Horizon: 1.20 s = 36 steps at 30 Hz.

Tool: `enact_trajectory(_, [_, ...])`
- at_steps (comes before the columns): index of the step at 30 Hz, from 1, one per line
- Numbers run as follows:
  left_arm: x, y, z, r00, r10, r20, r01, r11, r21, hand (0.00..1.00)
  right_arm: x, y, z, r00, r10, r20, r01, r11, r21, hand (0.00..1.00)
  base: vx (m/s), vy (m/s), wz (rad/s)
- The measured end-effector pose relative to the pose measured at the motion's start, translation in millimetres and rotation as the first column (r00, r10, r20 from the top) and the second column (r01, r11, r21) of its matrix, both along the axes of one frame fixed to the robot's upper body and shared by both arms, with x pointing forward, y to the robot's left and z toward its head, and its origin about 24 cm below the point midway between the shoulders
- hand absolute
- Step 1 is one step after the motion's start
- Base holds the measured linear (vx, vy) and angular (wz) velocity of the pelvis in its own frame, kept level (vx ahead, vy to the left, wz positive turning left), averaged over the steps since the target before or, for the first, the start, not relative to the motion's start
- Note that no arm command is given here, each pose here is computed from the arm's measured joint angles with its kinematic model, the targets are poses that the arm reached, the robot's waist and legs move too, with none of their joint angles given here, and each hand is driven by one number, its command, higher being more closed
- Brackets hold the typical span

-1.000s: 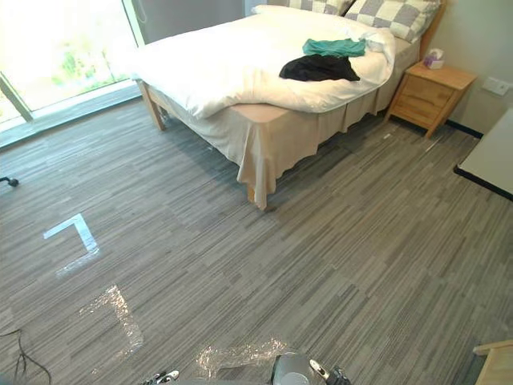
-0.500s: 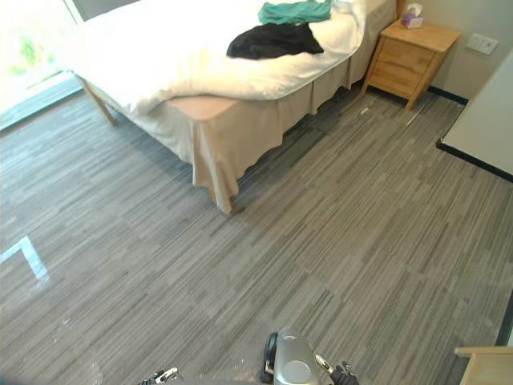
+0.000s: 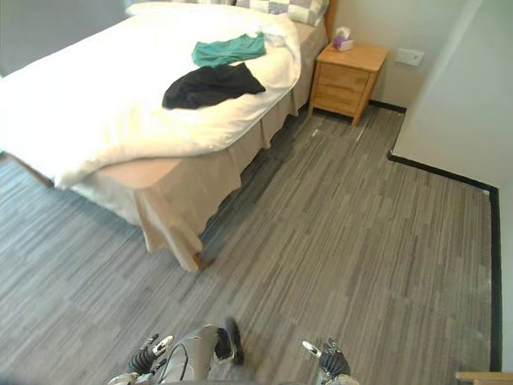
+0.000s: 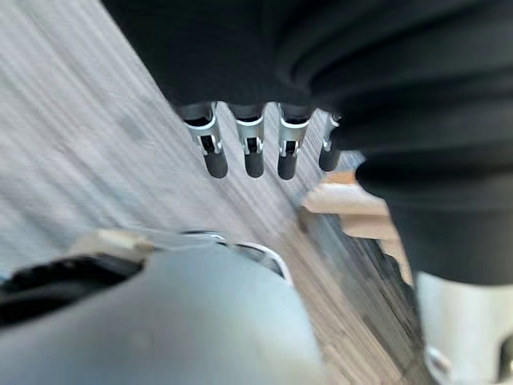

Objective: Tidy the bed and pick cloth on bed and put in laundry

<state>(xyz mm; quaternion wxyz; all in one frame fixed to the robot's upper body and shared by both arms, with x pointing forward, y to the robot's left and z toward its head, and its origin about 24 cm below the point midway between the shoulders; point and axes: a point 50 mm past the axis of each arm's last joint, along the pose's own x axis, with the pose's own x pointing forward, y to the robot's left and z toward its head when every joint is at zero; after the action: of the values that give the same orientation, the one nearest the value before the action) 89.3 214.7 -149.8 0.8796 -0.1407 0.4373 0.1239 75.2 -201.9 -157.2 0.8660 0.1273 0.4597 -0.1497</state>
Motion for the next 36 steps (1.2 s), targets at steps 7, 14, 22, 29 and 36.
enact_trajectory(7, [-1, 3, -4, 0.997, 0.031, -0.067, -0.025, 0.996, 0.08, 0.0, -14, 0, -8, 0.992, -0.038, -0.119, 0.034, 0.999, -0.034, 0.0, 0.63, 0.264, 0.51])
enact_trajectory(14, [18, -5, 0, 0.999, 0.053, -0.007, -0.052, 0.998, 0.038, 0.0, -13, -1, -7, 0.993, 0.037, -0.111, -0.045, 0.997, -0.069, 0.0, 0.38, 0.002, 1.25])
enact_trajectory(22, [7, -22, -8, 0.972, 0.221, -0.075, -0.222, 0.975, -0.004, 0.0, 3, -10, -1, 0.984, 0.16, -0.078, -0.168, 0.98, -0.105, 0.0, 0.34, -0.337, 1.21])
enact_trajectory(29, [4, -35, -10, 0.983, 0.16, -0.089, -0.162, 0.987, -0.011, 0.0, 10, -20, -1, 0.985, 0.143, -0.098, -0.151, 0.985, -0.079, 0.0, 0.21, -0.252, 0.59])
enact_trajectory(36, [-3, -28, -12, 0.97, 0.216, -0.113, -0.219, 0.976, -0.015, 0.0, 2, -21, -6, 0.977, 0.097, -0.191, -0.102, 0.995, -0.02, 0.0, -0.04, -0.033, 0.32])
